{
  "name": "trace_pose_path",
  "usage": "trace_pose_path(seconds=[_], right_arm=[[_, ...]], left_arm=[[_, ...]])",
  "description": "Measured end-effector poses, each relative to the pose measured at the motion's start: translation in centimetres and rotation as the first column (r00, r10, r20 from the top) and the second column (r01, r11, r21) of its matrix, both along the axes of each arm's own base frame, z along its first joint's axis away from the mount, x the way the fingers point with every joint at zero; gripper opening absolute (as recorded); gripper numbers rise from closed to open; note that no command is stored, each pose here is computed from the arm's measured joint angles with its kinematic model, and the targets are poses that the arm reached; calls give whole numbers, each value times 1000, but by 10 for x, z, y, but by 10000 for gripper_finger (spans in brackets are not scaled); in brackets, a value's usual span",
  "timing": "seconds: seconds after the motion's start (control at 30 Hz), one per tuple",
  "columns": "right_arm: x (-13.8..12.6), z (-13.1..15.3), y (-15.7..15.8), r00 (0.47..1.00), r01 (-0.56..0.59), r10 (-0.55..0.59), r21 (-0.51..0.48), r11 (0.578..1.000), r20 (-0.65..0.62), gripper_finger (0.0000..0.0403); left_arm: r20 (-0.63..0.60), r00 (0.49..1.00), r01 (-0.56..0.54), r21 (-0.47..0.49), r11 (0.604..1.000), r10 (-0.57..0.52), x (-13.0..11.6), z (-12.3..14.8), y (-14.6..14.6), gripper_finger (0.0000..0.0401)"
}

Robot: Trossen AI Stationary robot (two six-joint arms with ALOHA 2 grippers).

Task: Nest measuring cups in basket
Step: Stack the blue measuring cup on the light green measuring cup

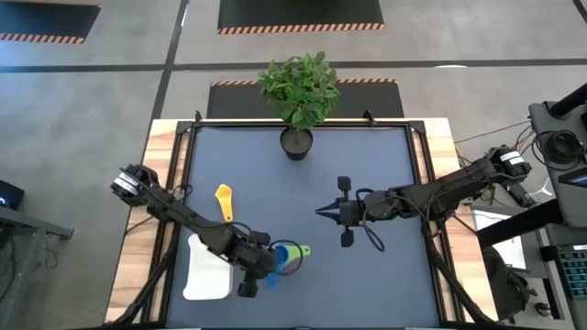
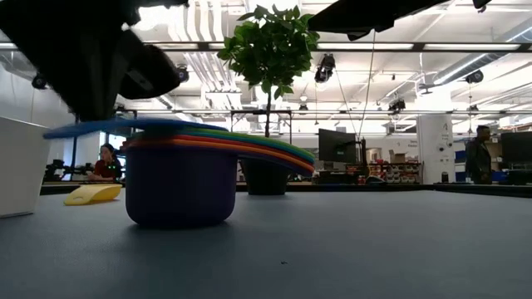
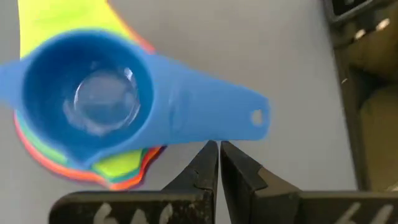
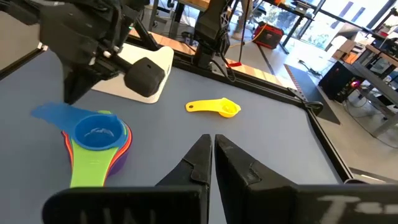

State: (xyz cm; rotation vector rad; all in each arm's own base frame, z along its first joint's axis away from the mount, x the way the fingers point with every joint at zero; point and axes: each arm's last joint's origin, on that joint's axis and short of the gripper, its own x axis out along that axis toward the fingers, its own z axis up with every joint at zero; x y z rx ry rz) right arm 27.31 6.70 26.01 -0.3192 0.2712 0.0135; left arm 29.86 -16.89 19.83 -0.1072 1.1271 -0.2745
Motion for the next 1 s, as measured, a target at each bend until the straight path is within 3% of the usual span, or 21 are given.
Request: trace_pose_path(seconds=[0.2, 0.4, 0.7, 1.0], right_arm=[[0, 0, 0, 1000, 2, -2, 9, 1000, 0, 9], [0, 0, 0, 1000, 2, -2, 10, 1000, -3, 9], [0, -1, 0, 1000, 4, -3, 16, 1000, -5, 9], [2, -25, 2, 985, 63, -39, 139, 988, -171, 9]], left_arm=[[92, 996, -8, -30, 1000, 10, 13, -7, -7, 0], [81, 997, -9, -21, 1000, 10, 14, 1, -11, 0], [45, 999, -5, 129, 992, -1, 11, 37, -18, 0], [-27, 1000, 11, 152, 988, -7, -4, 24, -28, 0]])
